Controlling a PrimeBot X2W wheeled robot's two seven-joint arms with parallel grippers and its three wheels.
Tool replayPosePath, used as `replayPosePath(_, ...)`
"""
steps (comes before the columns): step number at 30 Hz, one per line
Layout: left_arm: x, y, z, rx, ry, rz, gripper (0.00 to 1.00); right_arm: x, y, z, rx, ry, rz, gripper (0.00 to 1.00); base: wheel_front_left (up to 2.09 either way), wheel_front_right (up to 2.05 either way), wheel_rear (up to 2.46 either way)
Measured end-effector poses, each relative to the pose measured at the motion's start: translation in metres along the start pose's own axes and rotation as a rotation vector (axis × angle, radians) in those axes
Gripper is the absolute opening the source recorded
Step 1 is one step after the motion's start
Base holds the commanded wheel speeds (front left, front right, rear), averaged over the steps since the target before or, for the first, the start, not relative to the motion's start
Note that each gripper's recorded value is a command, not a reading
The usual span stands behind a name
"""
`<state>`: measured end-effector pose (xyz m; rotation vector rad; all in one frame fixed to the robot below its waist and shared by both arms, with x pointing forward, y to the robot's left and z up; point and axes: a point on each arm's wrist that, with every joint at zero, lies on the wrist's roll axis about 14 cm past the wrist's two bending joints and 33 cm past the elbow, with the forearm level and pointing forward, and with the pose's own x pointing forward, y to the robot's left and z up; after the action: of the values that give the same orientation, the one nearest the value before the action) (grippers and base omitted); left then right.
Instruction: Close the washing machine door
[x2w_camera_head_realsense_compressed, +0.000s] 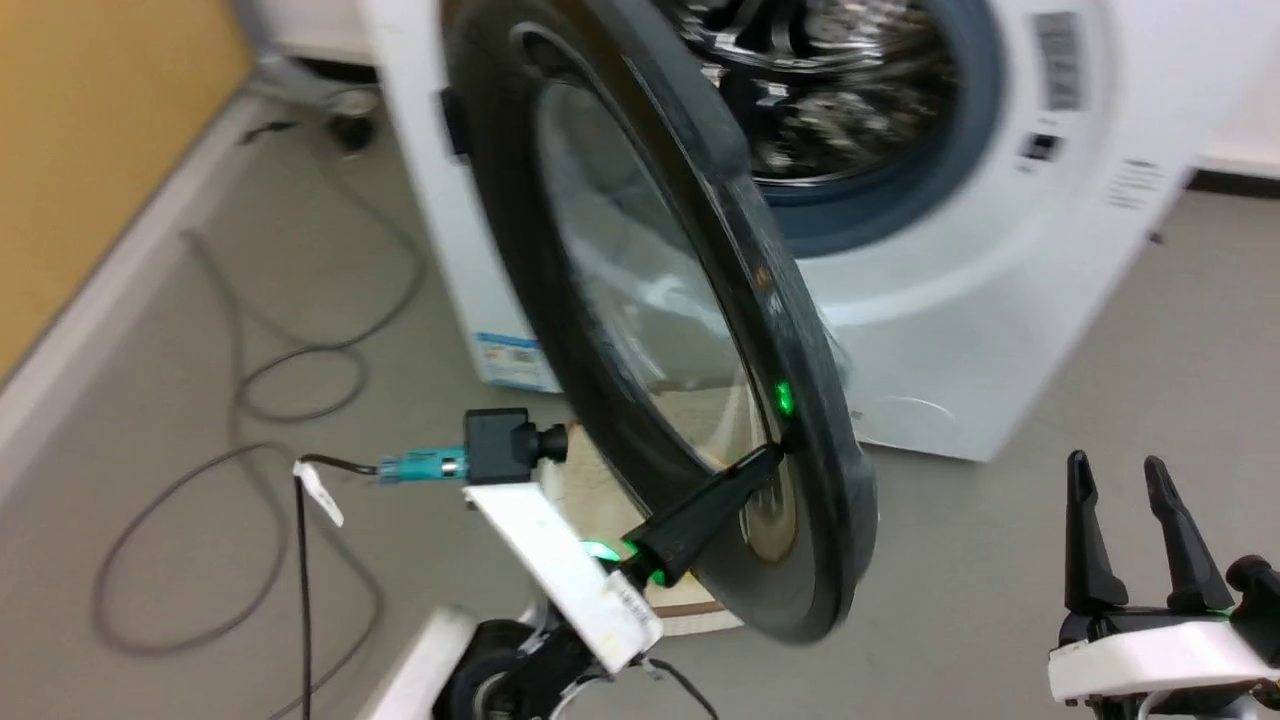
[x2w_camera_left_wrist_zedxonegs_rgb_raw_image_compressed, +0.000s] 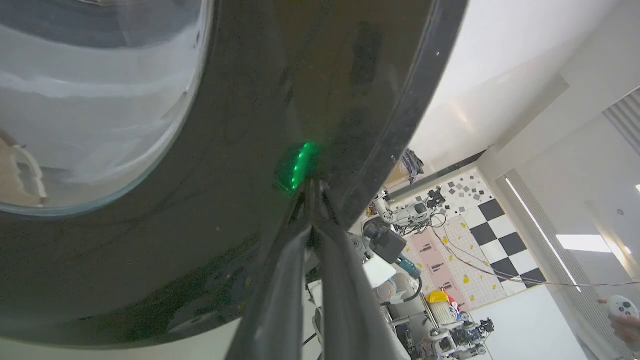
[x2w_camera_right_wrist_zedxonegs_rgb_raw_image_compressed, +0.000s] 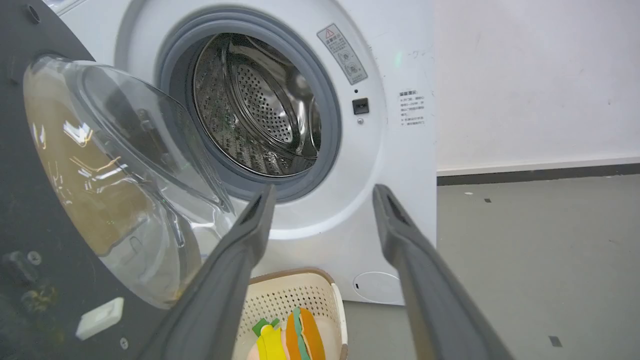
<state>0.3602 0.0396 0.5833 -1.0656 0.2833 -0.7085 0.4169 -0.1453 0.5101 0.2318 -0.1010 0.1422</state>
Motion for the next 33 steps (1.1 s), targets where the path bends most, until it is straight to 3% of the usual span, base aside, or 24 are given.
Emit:
replayPosePath(8, 0.061, 0.008, -0.039, -0.068, 0.089, -0.036, 0.00, -0.038, -0.062, 0.019, -0.040, -0.032, -0.191, 1.00, 0.00, 0.00, 0.00)
replayPosePath(13, 0.074, 0.012, -0.053, -0.088, 0.118, -0.033, 0.00, -0.051, -0.076, 0.022, -0.048, -0.035, -0.237, 1.00, 0.00, 0.00, 0.00)
replayPosePath(19, 0.063, 0.020, -0.038, -0.031, 0.062, -0.004, 0.00, -0.054, -0.074, 0.026, -0.045, -0.047, -0.234, 1.00, 0.00, 0.00, 0.00)
replayPosePath(24, 0.041, 0.038, -0.008, 0.214, -0.046, 0.051, 0.00, -0.053, -0.067, 0.033, -0.049, -0.069, -0.212, 1.00, 0.00, 0.00, 0.00)
replayPosePath(29, 0.004, 0.084, 0.048, 0.589, -0.189, 0.265, 0.00, -0.048, -0.059, 0.050, -0.078, -0.117, -0.182, 1.00, 0.00, 0.00, 0.00)
replayPosePath(33, -0.010, 0.059, 0.108, 0.802, -0.386, 0.332, 0.00, -0.044, -0.053, 0.065, -0.098, -0.163, -0.164, 1.00, 0.00, 0.00, 0.00)
